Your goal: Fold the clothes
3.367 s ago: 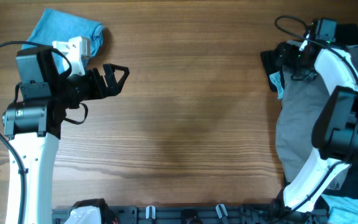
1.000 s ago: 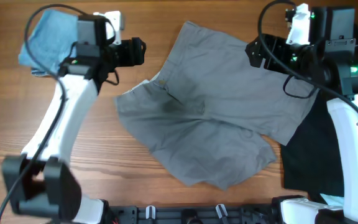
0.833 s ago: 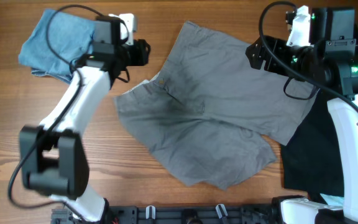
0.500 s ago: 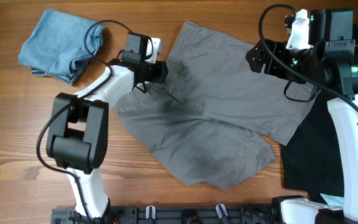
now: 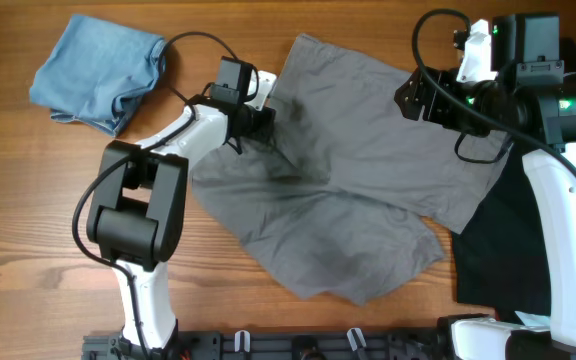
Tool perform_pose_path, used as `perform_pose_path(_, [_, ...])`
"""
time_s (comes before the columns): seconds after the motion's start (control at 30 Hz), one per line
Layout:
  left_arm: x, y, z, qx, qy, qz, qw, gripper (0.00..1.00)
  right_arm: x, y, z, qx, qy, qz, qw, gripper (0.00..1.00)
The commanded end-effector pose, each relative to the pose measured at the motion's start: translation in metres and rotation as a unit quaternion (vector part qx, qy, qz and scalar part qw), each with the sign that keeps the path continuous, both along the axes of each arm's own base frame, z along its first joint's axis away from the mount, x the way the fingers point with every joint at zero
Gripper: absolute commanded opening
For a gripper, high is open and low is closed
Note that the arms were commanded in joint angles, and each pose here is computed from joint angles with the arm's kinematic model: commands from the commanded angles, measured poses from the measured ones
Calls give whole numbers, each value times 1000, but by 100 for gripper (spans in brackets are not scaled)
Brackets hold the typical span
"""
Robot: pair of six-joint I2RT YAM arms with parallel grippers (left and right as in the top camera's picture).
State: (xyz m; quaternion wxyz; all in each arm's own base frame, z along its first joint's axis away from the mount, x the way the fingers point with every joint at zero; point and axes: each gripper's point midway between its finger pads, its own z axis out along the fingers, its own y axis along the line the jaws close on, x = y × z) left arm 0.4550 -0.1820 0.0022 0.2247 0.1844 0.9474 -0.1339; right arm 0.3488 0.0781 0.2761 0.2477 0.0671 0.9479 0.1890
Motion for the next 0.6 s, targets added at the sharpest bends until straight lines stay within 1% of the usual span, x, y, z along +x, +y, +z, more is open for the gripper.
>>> perform_pose_path(0.0, [-3, 83, -48, 138, 34, 123, 982, 4, 3, -8, -4, -20, 5, -15, 1000, 87])
perform_pose_path(0.03, [-3, 96, -48, 147, 38, 137, 979, 4, 2, -9, -5, -22, 7, -16, 1000, 87])
perform_pose_path(0.1, [-3, 118, -49, 145, 49, 175, 973, 4, 1, -10, -6, -26, 10, -18, 999, 87])
perform_pose_path(0.13, [-3, 126, -50, 122, 61, 193, 972, 4, 0, -11, -6, -28, 11, -20, 999, 87])
perform_pose_path(0.23, [-4, 111, -42, 35, 80, 144, 986, 5, 1, -14, -7, -35, 11, -23, 999, 87])
perform_pose_path(0.27, [-4, 102, -35, -7, 82, 121, 989, 16, 1, -14, -7, -35, 11, -23, 999, 87])
perform_pose_path(0.3, [-4, 96, -31, -30, 84, 114, 989, 21, 1, -14, -7, -35, 11, -23, 999, 87])
perform_pose_path(0.33, [-4, 93, -29, -42, 86, 110, 989, 22, 1, -14, -7, -35, 11, -23, 999, 87])
perform_pose_path(0.4, [-5, 95, -30, -41, 89, 114, 989, 20, 1, -14, -7, -35, 11, -23, 999, 87])
perform_pose_path(0.43, [-6, 98, -32, -31, 90, 118, 988, 12, 1, -14, -7, -35, 11, -23, 999, 87])
perform_pose_path(0.47, [-6, 109, -35, -6, 90, 136, 987, 4, 1, -14, -7, -36, 11, -24, 999, 87])
perform_pose_path(0.57, [-3, 149, -40, 59, 85, 227, 968, 4, 1, -16, -9, -41, 13, -28, 999, 87])
